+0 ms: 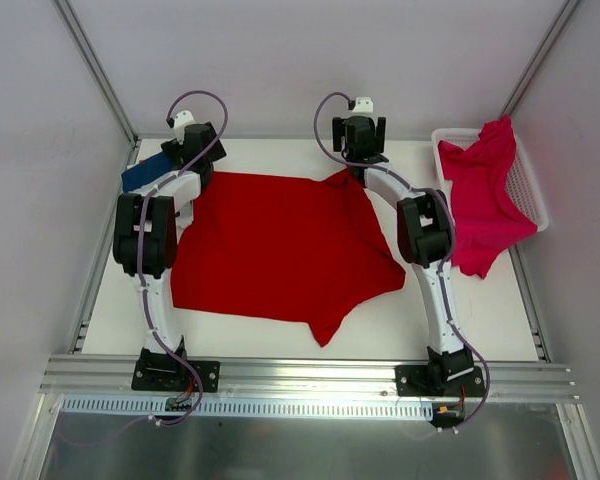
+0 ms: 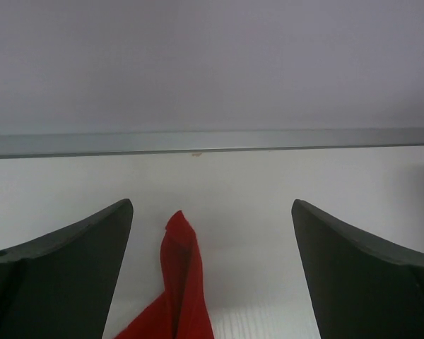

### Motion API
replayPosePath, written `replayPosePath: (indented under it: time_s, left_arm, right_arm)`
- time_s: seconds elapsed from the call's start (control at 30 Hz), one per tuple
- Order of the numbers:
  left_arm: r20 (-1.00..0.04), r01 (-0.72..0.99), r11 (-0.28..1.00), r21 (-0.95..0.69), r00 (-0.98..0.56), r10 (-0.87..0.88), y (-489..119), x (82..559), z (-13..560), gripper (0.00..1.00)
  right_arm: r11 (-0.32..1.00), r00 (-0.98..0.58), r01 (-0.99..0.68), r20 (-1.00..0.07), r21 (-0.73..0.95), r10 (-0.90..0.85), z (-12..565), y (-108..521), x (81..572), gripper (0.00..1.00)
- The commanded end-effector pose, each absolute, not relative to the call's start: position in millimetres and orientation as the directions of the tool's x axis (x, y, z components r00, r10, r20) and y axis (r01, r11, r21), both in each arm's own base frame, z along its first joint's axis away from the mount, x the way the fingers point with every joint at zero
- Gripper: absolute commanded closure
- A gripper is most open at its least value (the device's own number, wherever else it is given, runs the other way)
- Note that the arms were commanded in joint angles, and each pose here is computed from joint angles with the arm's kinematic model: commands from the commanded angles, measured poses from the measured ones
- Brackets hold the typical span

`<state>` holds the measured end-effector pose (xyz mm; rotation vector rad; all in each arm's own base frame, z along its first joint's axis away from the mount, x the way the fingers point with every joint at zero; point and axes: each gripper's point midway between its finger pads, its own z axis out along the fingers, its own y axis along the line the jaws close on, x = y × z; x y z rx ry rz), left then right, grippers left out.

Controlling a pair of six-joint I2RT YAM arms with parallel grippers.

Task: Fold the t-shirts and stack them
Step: Flatten out the tshirt

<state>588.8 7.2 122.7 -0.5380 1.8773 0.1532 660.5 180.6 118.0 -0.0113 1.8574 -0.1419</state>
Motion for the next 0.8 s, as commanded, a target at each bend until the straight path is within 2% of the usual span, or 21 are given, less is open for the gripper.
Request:
replayPosePath:
  time_s: [0.0,0.03,0.07,0.1,0.17,0.23,0.27,0.4,0.47,0.57,0.7,0.77]
  left_arm:
    - [-0.931,-0.434,0.875,-0.215,-0.178,-0.317,11.0,588.2,174.2,0.01]
    - [-0.933,-0.419,0.877,-0.234,-0.158,-0.325,8.7,582.9,190.4,0.01]
    - [-0.932,-0.404,0.881,-0.247,-0.149,-0.330,3.7,580.3,198.9,0.01]
    - [-0.932,-0.391,0.884,-0.255,-0.143,-0.332,-0.6,577.0,207.7,0.01]
    - [-0.935,-0.362,0.894,-0.264,-0.133,-0.330,-13.3,564.8,231.4,0.01]
    - [-0.934,-0.329,0.904,-0.274,-0.135,-0.332,-25.0,549.1,245.6,0.01]
    - [-0.932,-0.308,0.909,-0.282,-0.138,-0.336,-35.1,542.9,249.1,0.01]
    - [-0.912,-0.254,0.908,-0.333,-0.157,-0.378,-58.1,502.0,255.6,0.01]
    - [-0.896,-0.253,0.904,-0.345,-0.198,-0.398,-64.8,482.5,235.4,0.01]
    - [-0.881,-0.228,0.901,-0.368,-0.224,-0.416,-78.9,456.7,225.6,0.01]
    - [-0.868,-0.182,0.905,-0.385,-0.260,-0.422,-97.6,431.6,218.7,0.01]
    - [-0.868,-0.169,0.904,-0.392,-0.257,-0.425,-101.2,424.9,221.5,0.01]
  right_arm:
    - [0.983,-0.141,0.165,-0.988,-0.081,-0.058,209.5,166.5,657.9,0.01]
    - [0.982,-0.126,0.168,-0.990,-0.081,-0.060,221.1,164.5,650.8,0.00]
    - [0.986,-0.052,0.160,-0.998,-0.048,-0.041,268.1,166.4,635.5,0.01]
    - [0.985,-0.088,0.154,-0.994,-0.077,-0.064,247.7,167.6,632.0,0.00]
    - [0.987,-0.092,0.144,-0.994,-0.075,-0.062,275.6,163.9,595.3,0.01]
    - [0.998,-0.111,0.060,-0.994,-0.006,0.001,296.8,176.7,557.7,0.01]
    - [1.000,-0.176,-0.005,-0.984,-0.007,-0.008,288.1,191.1,537.7,0.01]
    - [0.997,-0.300,-0.055,-0.954,0.048,0.029,263.6,202.9,463.2,0.01]
    - [0.991,-0.358,-0.099,-0.932,0.091,0.050,235.2,209.4,419.3,0.08]
    - [0.982,-0.413,-0.110,-0.906,0.154,0.095,205.9,211.4,379.6,0.13]
    - [0.977,-0.517,-0.092,-0.848,0.191,0.116,166.6,208.6,349.8,0.16]
    - [0.969,-0.566,-0.102,-0.815,0.223,0.128,142.8,212.4,339.0,0.27]
